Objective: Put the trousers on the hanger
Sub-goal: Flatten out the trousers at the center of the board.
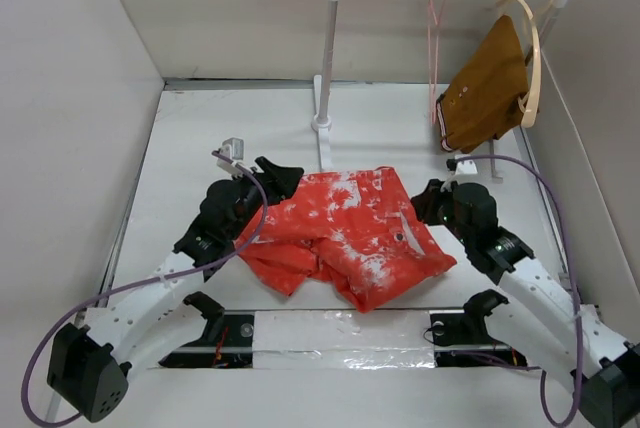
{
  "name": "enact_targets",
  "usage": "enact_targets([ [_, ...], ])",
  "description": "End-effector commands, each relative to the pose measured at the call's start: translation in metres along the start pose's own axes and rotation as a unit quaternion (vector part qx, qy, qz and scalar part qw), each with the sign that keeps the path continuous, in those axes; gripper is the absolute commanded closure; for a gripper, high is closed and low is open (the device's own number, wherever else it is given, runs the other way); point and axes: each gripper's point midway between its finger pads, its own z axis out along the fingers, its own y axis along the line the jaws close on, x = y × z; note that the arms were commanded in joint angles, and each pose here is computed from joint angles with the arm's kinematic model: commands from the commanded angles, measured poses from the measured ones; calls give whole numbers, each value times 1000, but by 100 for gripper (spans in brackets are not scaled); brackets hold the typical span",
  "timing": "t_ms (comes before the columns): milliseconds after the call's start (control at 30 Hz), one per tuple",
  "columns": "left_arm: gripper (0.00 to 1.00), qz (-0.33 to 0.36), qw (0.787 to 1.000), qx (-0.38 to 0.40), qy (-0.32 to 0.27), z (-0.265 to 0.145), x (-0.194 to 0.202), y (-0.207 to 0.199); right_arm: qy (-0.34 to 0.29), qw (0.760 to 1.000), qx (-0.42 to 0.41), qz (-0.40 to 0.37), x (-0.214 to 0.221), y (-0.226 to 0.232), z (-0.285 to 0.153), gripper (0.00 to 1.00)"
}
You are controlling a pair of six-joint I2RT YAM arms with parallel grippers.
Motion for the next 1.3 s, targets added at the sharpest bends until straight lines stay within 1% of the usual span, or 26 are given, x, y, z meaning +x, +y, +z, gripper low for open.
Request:
enact_targets([
  [0,47,-8,995,-100,-11,-17,6,48,-28,999,-15,20,-17,6,22,48],
  [33,47,-16,995,-94,-18,-19,2,44,-27,999,-7,28,-16,2,28,41],
  [67,47,-18,990,-139,-22,-25,7,68,-32,999,-5,36,-19,0,35,36],
  [100,47,-24,987,-155,-36,-32,4,77,-43,998,-11,43,-25,2,42,30],
  [133,45,-29,983,-174,-44,-37,3,86,-44,998,-11,50,-26,-1,50,28],
  [167,42,-37,975,-214,-48,-45,8,107,-21,998,-1,58,-15,-5,66,26],
  [200,40,-45,971,-227,-65,-51,1,115,-21,998,-6,59,-16,-3,75,25],
  [267,32,-50,965,-245,-73,-57,4,131,-7,998,13,64,-18,-8,93,24],
  [300,30,-51,964,-248,-78,-59,3,134,20,997,28,63,-1,-15,110,24],
  [367,28,-53,957,-272,-82,-64,3,150,23,996,46,67,-2,-22,128,24],
  [433,24,-56,950,-295,-84,-67,5,165,58,995,52,69,20,-26,146,23],
  [500,23,-57,942,-323,-74,-71,10,178,61,994,46,72,23,-24,157,23],
  [567,23,-59,931,-351,-78,-77,12,192,88,992,39,76,41,-23,167,22],
  [700,21,-65,927,-361,-85,-79,12,203,104,992,27,72,56,-16,180,20],
  [733,21,-64,927,-361,-82,-79,14,204,123,990,5,73,67,-6,181,21],
  [867,19,-61,919,-383,-74,-83,20,218,133,988,-13,75,75,-1,184,25],
  [900,18,-61,915,-394,-70,-85,22,224,128,989,-18,76,74,0,186,26],
  [933,18,-64,912,-399,-74,-85,20,228,130,988,-31,77,75,5,186,33],
  [1000,18,-69,918,-385,-69,-79,20,230,125,988,-49,77,73,14,187,45],
  [1033,16,-78,914,-391,-78,-80,14,238,118,988,-57,78,68,17,186,60],
  [1067,16,-88,922,-370,-72,-73,12,235,114,988,-65,80,69,22,182,66],
  [1100,16,-92,920,-376,-57,-73,16,243,91,989,-80,79,55,29,181,72],
  [1133,17,-98,921,-373,-54,-72,15,245,85,989,-87,78,49,32,179,81],
  [1200,17,-113,921,-369,-53,-72,17,255,77,990,-94,68,41,34,173,92],
  [1233,17,-114,921,-369,-52,-72,17,257,55,992,-92,63,25,35,166,100],
  [1267,17,-115,927,-354,-45,-68,19,253,44,993,-89,59,19,34,161,100],
])
